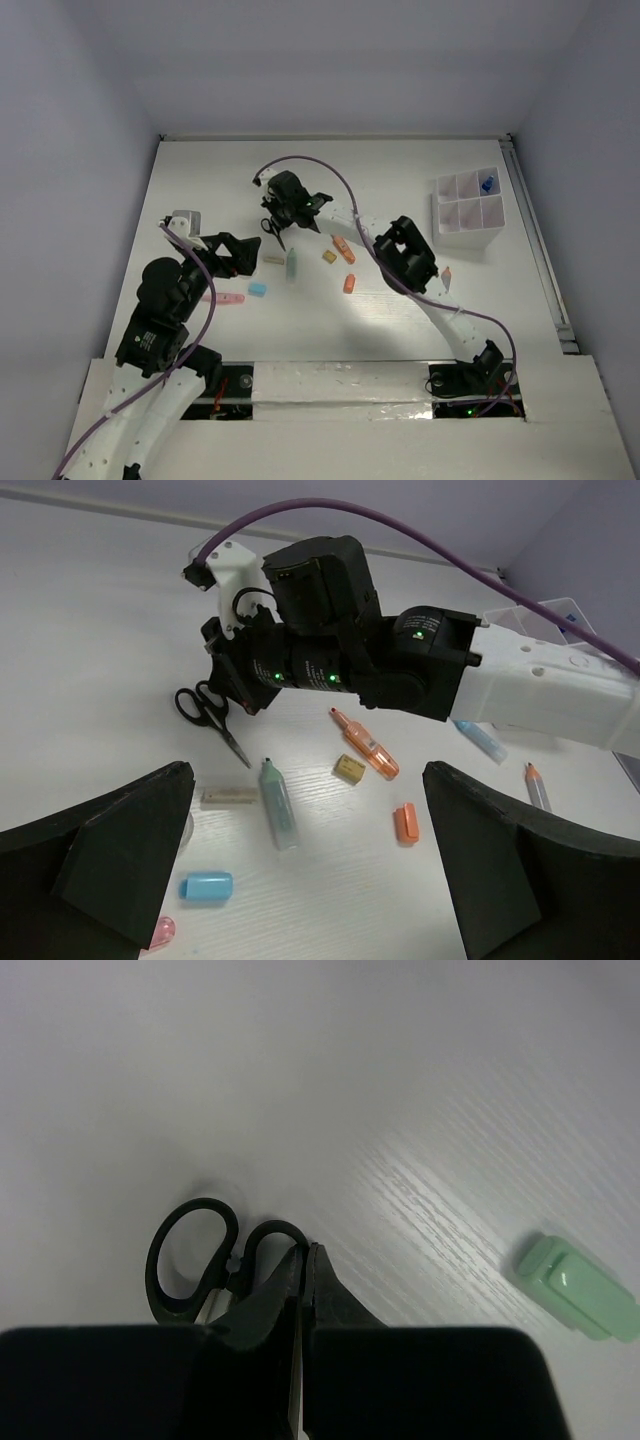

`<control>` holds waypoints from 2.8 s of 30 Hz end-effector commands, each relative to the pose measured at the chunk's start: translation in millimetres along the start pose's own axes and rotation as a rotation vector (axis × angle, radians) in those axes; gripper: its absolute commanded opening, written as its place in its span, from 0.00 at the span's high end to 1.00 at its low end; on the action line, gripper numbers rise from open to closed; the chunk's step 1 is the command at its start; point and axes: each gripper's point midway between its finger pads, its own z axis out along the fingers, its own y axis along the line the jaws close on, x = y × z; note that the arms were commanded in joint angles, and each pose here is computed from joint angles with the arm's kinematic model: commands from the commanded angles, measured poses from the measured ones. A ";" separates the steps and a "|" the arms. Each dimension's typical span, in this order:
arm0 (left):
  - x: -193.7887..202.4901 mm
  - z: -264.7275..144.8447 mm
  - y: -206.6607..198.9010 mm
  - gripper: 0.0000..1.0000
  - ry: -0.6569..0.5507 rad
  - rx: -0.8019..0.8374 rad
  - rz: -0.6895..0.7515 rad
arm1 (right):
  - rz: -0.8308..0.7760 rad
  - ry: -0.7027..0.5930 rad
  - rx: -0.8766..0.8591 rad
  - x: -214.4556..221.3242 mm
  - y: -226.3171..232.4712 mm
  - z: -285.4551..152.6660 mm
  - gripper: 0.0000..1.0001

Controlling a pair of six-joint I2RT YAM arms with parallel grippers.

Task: Sort the stationery into containers
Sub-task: Pick up the scissors from the center of the board, then place the scissors in the storage box.

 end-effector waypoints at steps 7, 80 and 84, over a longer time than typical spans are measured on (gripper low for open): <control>-12.4 3.1 -5.2 0.02 -0.041 0.027 -0.001 | 0.191 -0.495 0.253 -145.8 -82.8 -120.9 1.00; -26.5 -39.3 -49.6 0.01 -0.116 0.213 0.009 | 0.077 0.033 1.665 106.9 -426.7 -371.4 1.00; -26.9 -39.3 -49.8 0.01 -0.117 0.214 0.009 | 0.077 0.031 1.664 107.7 -426.4 -370.9 1.00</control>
